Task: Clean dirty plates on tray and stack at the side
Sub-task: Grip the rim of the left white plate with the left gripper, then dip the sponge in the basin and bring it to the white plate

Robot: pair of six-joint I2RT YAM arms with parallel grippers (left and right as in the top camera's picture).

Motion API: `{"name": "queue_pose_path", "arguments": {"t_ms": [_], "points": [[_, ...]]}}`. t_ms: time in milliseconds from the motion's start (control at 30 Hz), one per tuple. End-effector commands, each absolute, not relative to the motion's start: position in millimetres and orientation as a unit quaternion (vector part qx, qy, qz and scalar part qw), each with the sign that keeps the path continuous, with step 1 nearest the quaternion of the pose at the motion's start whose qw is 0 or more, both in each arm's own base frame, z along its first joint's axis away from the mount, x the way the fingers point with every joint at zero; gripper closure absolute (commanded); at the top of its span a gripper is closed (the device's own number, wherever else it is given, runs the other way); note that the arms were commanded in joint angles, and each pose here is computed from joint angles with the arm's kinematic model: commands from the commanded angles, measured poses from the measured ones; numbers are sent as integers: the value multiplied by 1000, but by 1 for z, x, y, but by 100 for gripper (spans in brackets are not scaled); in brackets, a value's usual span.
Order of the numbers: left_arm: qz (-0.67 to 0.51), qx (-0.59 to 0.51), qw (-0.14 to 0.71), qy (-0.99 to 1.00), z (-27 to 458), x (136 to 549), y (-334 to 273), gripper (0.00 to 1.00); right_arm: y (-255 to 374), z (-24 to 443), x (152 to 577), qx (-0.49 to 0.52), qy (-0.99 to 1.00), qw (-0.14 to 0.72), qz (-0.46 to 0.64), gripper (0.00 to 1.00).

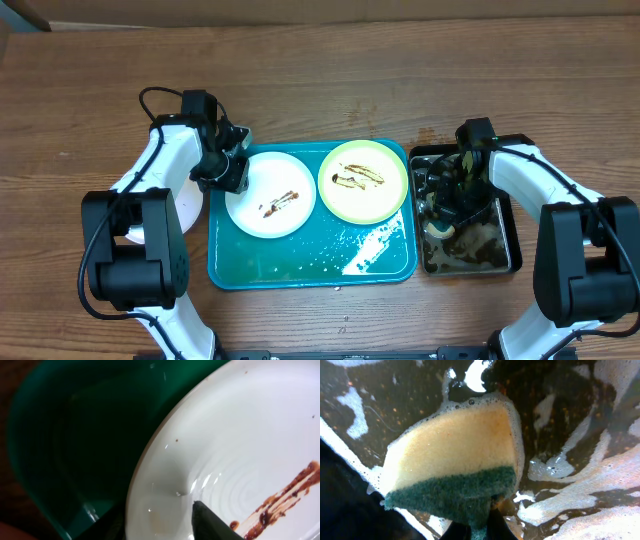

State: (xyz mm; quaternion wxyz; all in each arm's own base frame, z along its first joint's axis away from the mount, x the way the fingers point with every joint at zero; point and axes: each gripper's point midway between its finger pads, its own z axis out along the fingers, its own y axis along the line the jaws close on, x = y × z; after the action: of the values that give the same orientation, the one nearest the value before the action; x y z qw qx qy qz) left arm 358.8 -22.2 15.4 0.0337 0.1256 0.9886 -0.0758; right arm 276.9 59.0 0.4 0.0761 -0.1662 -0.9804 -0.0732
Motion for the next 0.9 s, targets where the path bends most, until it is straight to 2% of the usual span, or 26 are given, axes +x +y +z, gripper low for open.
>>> {"name": "queue_pose_path", "arguments": {"t_ms": [0,167,433,667,867], "points": [[-79,125,17,989,13,354,-24,67,39,-16,260,-171,-980,98,-15,96],[-82,102,-12,991,13,341,-24,72,39,-16,260,-171,-980,99,-15,96],[-86,60,-40,994,14,328,-25,95,41,-16,260,-171,-980,100,-20,96],[-96,42,-57,993,15,320,-28,96,42,-13,258,-172,-979,107,-22,96],[-93,-7,-89,992,17,307,-28,96,44,17,277,-173,-980,91,-26,96]]}}
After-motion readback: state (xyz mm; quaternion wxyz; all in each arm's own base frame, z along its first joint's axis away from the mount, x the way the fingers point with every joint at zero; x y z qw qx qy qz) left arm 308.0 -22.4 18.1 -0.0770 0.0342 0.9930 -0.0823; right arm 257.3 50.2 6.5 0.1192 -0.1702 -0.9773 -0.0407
